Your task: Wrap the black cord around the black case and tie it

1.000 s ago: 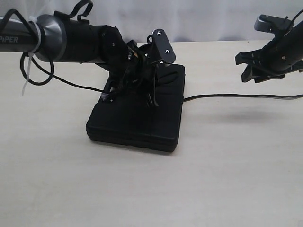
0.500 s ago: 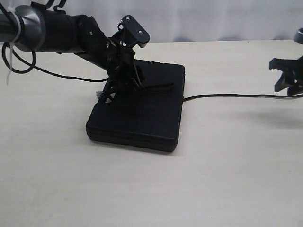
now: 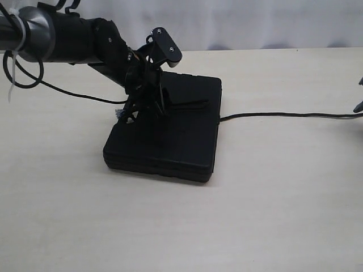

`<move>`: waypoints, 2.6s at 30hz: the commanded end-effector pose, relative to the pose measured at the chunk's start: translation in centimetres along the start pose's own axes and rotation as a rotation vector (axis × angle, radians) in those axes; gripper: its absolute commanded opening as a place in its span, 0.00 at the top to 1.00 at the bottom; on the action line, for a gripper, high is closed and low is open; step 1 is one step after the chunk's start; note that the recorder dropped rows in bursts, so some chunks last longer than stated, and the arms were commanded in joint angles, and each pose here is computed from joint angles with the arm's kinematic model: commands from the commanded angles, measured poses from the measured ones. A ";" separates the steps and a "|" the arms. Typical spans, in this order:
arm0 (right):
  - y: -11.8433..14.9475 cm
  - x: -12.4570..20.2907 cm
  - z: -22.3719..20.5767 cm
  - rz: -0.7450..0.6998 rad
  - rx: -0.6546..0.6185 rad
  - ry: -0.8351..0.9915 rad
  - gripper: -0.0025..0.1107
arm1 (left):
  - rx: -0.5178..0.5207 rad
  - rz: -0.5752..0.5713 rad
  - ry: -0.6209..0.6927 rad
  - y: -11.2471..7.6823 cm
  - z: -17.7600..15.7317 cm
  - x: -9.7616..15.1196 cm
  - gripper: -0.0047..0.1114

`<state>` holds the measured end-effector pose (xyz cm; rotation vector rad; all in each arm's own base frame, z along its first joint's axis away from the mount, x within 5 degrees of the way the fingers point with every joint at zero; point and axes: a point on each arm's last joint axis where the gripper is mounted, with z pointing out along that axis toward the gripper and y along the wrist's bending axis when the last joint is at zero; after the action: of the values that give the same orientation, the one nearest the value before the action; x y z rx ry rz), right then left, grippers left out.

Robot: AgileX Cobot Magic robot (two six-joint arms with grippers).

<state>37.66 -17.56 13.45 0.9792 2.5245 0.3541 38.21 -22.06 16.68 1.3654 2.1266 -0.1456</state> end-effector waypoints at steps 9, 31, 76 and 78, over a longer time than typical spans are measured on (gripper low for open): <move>1.6 -0.5 6.2 0.049 -0.182 0.067 0.49 | -0.020 -0.001 -0.029 0.2 -0.5 -0.5 0.53; 20.6 9.2 13.5 -0.710 0.098 0.223 0.63 | -0.001 -0.001 -0.016 0.0 -0.5 -0.4 0.53; 19.4 10.3 8.3 -0.657 0.226 0.078 0.60 | 0.053 0.023 0.023 -0.5 -0.5 0.0 0.53; 18.5 9.8 9.6 -0.643 0.240 0.089 0.68 | 0.048 0.023 0.019 -0.4 -0.5 0.0 0.53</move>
<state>46.19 4.53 10.83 0.1526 2.7960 -0.0756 37.56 -22.01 16.36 1.4488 2.1542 -0.1792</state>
